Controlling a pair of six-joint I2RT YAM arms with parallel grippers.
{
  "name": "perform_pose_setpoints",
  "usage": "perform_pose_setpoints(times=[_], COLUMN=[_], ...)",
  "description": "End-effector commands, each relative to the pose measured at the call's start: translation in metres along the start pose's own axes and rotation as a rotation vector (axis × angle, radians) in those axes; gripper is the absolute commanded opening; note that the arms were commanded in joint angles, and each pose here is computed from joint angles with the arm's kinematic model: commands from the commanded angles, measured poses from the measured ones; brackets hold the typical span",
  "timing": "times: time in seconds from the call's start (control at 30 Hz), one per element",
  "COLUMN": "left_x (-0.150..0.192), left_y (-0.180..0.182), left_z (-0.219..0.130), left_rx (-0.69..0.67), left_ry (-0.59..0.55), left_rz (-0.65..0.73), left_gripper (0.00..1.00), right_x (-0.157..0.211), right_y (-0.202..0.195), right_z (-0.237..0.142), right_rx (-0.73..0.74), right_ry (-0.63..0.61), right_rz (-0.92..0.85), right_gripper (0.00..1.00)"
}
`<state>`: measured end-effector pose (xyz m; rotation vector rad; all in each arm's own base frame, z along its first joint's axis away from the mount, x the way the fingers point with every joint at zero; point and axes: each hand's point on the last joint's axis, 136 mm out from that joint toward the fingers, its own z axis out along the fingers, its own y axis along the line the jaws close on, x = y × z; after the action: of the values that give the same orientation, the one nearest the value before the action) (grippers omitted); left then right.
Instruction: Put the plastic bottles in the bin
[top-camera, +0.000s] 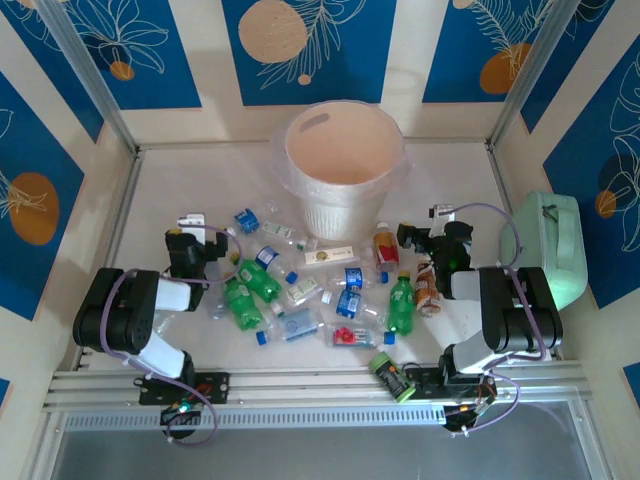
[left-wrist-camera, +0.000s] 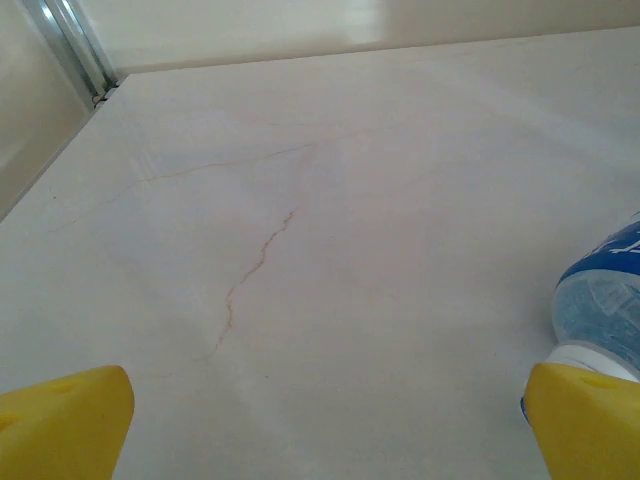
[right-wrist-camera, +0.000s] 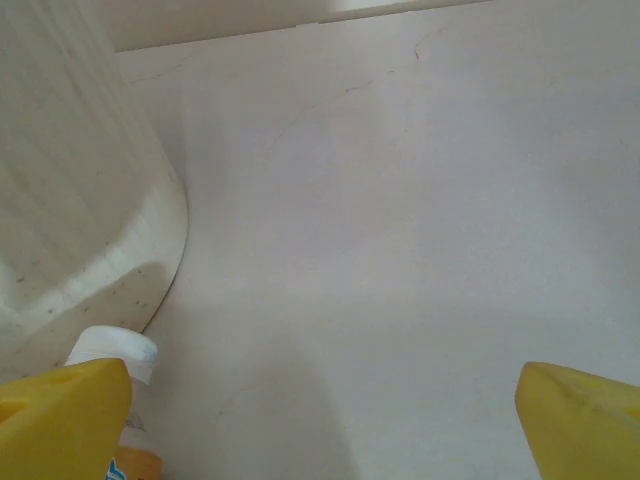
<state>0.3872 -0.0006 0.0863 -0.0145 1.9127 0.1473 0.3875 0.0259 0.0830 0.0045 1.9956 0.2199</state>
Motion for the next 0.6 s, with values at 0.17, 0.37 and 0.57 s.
perform_pose_setpoints(times=[0.17,0.37,0.57], left_x=[-0.0102,-0.0111,-0.0105], left_y=[-0.0029,-0.0029,-0.0027], left_z=[0.0030,0.0030,0.0032], left_rx=[-0.003,-0.003,-0.005], left_ry=[-0.034,-0.036,-0.034], left_rz=[0.008,0.009,0.009], left_gripper=[1.00,1.00,1.00], right_x=[-0.0142,-0.0135,-0.0137], right_y=[0.0012,0.0016,0.0016], right_z=[0.0039,0.0040,0.0037], right_rx=[0.001,-0.002,-0.002], right_ry=[-0.041,-0.038,-0.040], right_rz=[-0.028,-0.026,-0.027], right_gripper=[0.99,0.99,0.99])
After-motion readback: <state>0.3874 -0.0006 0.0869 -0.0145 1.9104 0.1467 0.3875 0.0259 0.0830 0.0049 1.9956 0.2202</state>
